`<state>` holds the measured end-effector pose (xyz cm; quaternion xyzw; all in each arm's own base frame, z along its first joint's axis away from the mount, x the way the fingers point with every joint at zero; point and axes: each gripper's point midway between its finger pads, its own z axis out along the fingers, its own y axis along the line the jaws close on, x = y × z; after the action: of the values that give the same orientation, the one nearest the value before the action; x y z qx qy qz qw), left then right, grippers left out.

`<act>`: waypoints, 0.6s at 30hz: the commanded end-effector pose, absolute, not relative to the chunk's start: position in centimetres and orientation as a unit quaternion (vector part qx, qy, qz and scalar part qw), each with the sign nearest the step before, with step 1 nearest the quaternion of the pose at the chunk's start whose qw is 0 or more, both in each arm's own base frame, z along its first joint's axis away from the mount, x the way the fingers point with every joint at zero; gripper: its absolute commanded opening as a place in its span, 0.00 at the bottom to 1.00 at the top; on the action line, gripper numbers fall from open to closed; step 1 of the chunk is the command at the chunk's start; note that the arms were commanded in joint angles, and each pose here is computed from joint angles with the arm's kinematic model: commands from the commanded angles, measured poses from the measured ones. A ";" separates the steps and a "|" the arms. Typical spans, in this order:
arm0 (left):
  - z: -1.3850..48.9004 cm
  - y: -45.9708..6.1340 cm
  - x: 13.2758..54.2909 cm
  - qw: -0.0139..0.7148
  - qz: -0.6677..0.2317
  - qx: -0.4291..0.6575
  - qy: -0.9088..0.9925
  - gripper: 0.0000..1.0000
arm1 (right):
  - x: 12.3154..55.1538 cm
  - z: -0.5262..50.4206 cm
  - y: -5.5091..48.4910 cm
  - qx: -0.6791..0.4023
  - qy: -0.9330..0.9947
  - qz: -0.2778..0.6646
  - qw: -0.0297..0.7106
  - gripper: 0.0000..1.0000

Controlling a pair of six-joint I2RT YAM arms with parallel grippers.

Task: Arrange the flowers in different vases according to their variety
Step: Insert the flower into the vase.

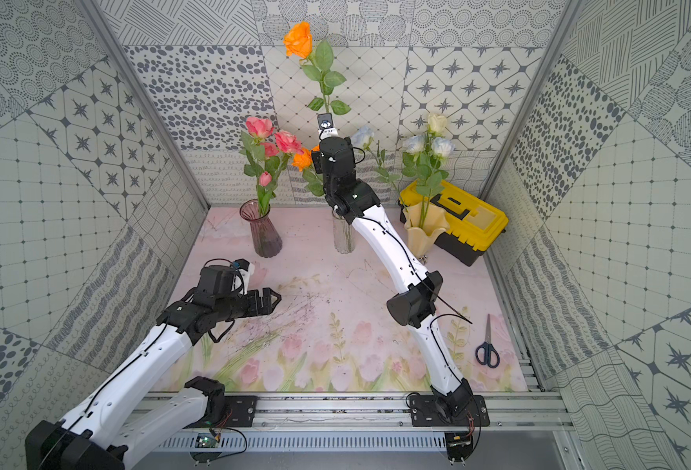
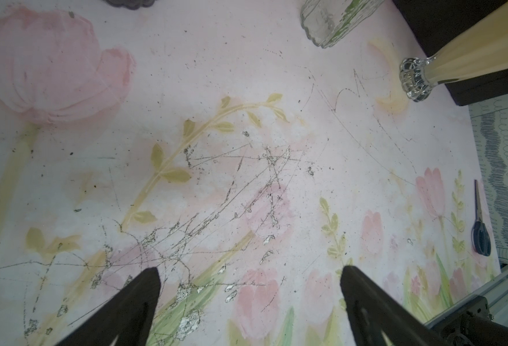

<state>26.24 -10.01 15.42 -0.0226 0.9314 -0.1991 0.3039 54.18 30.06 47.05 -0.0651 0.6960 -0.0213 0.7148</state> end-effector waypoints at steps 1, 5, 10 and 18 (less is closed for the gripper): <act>15.3 -10.0 26.4 0.307 -0.198 -0.016 0.931 0.99 | 54.9 46.8 29.4 -0.043 0.690 -0.031 0.722 0.00; 15.3 -10.0 26.4 0.307 -0.197 -0.016 0.931 0.99 | 55.2 44.5 29.3 -0.040 0.698 -0.037 0.714 0.00; 15.3 -10.1 26.4 0.306 -0.197 -0.016 0.931 0.99 | 54.9 41.7 28.6 -0.032 0.707 -0.038 0.705 0.00; 15.3 -10.0 26.4 0.307 -0.196 -0.017 0.931 0.99 | 52.0 40.8 27.8 -0.029 0.723 -0.019 0.690 0.77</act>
<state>26.25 -10.00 15.37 -0.0229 0.9317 -0.1985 0.3032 54.41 28.98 33.17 -0.0831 0.7693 -0.0695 0.6296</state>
